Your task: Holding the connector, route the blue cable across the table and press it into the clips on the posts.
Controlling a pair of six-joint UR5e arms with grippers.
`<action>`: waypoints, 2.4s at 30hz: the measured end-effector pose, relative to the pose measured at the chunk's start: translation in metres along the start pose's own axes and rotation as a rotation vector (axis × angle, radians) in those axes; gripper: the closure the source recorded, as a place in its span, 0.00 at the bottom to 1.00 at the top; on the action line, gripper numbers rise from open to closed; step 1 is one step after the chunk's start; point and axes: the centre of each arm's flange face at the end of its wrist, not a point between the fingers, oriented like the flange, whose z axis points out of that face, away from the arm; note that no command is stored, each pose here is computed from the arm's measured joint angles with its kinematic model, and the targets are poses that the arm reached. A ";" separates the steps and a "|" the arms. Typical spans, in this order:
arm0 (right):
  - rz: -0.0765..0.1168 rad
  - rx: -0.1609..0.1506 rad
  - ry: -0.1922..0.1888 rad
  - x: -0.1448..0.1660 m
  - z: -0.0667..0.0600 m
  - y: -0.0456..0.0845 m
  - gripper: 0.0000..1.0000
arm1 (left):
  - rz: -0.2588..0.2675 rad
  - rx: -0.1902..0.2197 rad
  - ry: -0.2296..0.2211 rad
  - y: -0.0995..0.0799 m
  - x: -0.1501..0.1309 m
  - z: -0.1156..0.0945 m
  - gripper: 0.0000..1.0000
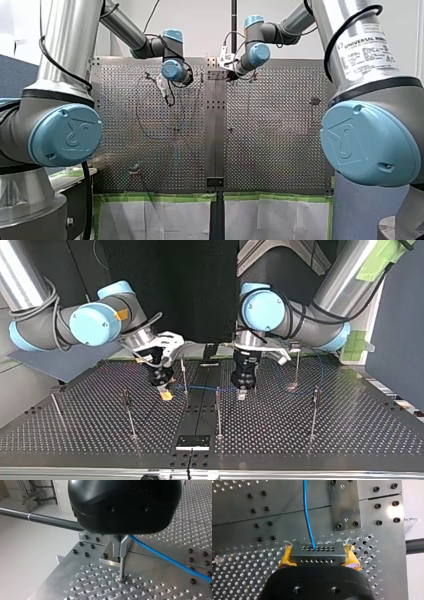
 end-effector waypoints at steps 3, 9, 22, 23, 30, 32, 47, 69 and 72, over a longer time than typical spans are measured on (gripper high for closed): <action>0.003 0.000 0.001 0.000 0.004 0.003 1.00 | 0.001 0.007 0.002 0.003 0.000 0.008 1.00; 0.008 -0.002 0.018 0.008 0.010 0.007 1.00 | 0.010 0.006 0.018 0.008 0.007 0.032 1.00; 0.014 -0.036 0.026 0.010 0.017 0.033 1.00 | 0.000 0.005 0.009 0.030 0.013 0.060 1.00; 0.014 -0.039 0.025 0.009 0.018 0.035 1.00 | 0.000 0.006 0.008 0.031 0.012 0.061 1.00; 0.013 -0.045 0.024 0.008 0.020 0.043 1.00 | 0.001 -0.001 0.015 0.036 0.011 0.062 0.90; 0.012 -0.048 0.024 0.008 0.020 0.045 1.00 | 0.005 -0.008 0.024 0.036 0.012 0.061 0.69; 0.003 -0.053 0.024 0.008 0.020 0.050 1.00 | 0.084 -0.065 0.079 0.027 -0.003 0.037 0.00; 0.003 -0.050 0.022 0.008 0.020 0.049 1.00 | 0.115 0.003 0.182 -0.013 -0.042 -0.046 0.00; 0.005 -0.050 0.022 0.008 0.020 0.049 1.00 | 0.112 0.029 0.193 -0.022 -0.046 -0.054 0.00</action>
